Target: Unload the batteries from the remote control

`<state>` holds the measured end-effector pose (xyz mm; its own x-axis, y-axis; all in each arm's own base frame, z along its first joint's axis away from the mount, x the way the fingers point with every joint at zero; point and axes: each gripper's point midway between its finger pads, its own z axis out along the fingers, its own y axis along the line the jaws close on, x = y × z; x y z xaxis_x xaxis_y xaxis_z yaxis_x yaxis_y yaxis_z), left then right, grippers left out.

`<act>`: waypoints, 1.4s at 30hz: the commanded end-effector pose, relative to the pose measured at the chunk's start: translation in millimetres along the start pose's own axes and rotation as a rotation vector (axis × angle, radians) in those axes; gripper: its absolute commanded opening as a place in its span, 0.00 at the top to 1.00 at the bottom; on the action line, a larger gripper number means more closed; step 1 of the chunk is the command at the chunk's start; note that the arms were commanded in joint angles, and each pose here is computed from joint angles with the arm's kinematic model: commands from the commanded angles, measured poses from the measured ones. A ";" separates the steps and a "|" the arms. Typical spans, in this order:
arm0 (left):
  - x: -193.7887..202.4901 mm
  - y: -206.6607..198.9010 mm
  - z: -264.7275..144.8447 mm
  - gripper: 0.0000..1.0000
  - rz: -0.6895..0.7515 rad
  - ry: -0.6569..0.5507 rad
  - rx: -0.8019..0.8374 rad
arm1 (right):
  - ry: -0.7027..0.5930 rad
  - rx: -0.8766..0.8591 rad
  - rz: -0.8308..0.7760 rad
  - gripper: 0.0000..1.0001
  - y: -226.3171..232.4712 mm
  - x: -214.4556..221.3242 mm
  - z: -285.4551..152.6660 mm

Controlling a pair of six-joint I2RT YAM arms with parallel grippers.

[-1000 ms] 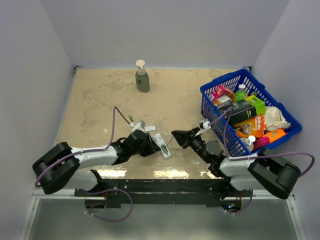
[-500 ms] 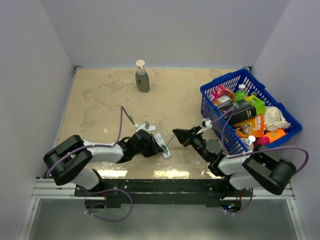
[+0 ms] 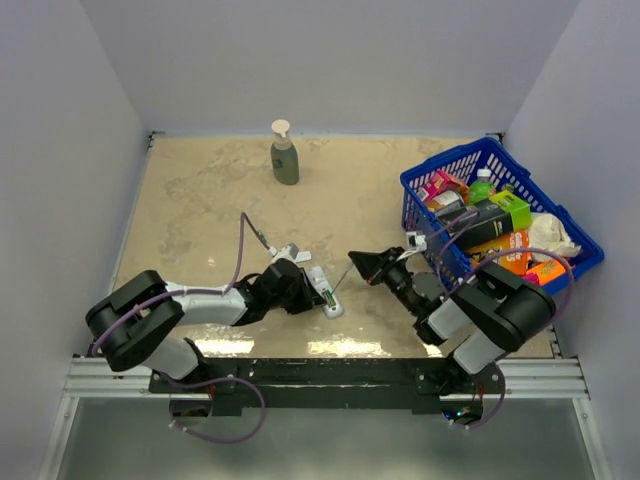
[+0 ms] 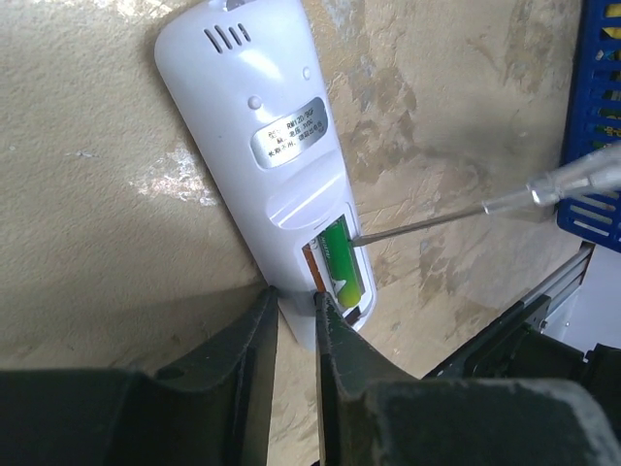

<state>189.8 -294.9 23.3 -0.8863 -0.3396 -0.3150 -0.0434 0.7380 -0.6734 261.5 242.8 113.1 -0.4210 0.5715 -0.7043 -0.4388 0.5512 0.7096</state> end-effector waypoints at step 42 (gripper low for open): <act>-47.6 8.3 -36.1 0.90 0.031 -0.142 -0.050 | 0.256 -0.078 0.166 1.00 17.9 40.7 18.7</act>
<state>208.1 -258.9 44.9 -0.8347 -0.3894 -0.3895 -0.0697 0.7763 -0.6265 240.0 280.1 79.5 -0.6933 0.4374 -0.5727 -0.3868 0.4447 0.8079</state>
